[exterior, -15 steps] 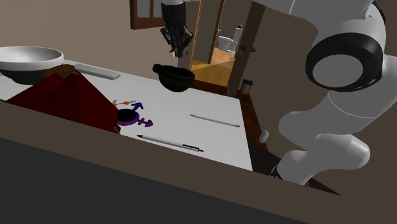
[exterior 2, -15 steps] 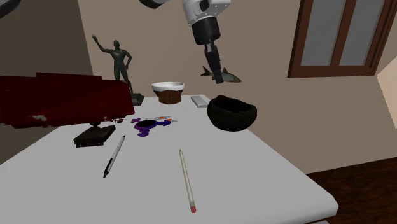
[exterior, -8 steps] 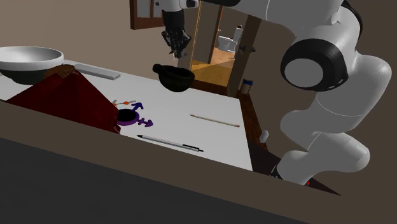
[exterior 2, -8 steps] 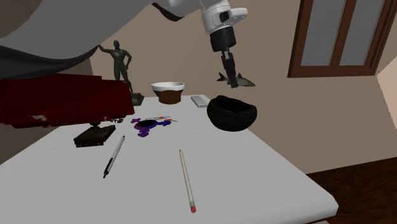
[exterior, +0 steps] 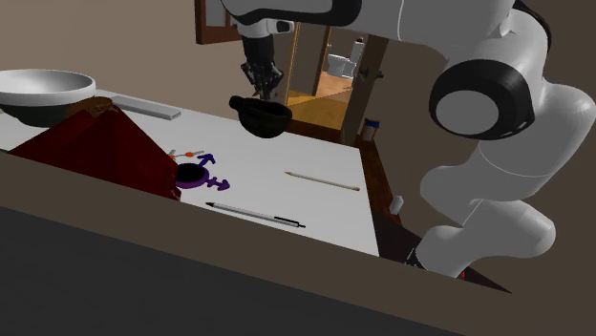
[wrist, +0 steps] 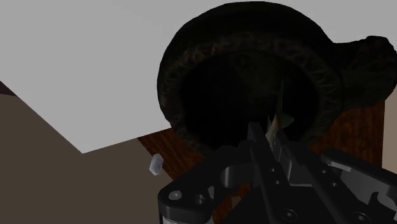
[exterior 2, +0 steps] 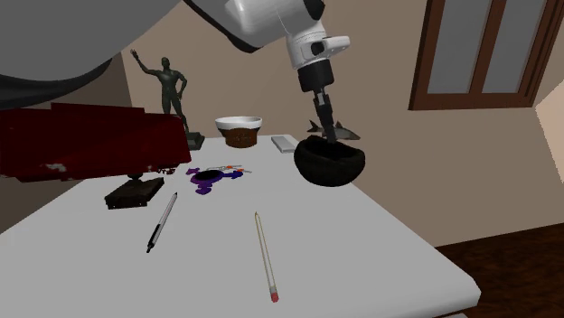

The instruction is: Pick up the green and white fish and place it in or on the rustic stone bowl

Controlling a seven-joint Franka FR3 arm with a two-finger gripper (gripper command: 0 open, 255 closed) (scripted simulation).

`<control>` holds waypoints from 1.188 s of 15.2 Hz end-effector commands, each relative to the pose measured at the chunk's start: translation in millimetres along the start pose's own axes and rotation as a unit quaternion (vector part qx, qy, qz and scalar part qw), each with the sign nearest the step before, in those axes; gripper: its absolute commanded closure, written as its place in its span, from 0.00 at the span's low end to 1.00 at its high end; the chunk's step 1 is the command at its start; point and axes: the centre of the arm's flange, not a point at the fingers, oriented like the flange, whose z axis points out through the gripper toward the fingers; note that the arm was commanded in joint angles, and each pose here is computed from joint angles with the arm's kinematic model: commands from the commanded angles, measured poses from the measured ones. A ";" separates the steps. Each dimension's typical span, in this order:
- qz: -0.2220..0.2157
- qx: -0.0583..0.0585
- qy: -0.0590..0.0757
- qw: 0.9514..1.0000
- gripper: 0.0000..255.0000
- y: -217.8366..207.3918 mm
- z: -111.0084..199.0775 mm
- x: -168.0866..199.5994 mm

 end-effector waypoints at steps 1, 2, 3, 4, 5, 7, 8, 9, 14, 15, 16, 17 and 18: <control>0.000 0.000 0.000 1.000 1.00 -0.4 4.2 -1.4; 0.000 0.000 0.000 1.000 1.00 -0.4 4.2 -1.4; 0.000 0.000 0.000 1.000 1.00 -0.4 4.2 -1.4; 0.000 0.000 0.000 1.000 1.00 -0.4 4.2 -1.4; 0.000 0.000 0.000 1.000 1.00 -0.4 4.2 -1.4; 0.000 0.000 0.000 1.000 1.00 -0.4 4.2 -1.4; 0.000 0.000 0.000 1.000 1.00 -0.4 4.2 -1.4; 0.000 0.000 0.000 1.000 0.00 -0.4 4.2 -1.4; 0.000 0.000 0.000 1.000 0.00 -0.4 4.2 -1.4; 0.000 0.000 0.000 1.000 0.00 -0.4 -9.0 -1.4; 0.000 0.000 0.000 1.000 0.00 -0.4 -22.2 -1.4; 0.000 0.000 0.000 1.000 0.00 -0.4 -35.4 -1.4; 0.000 0.000 0.000 1.000 0.00 -0.4 -45.8 -1.4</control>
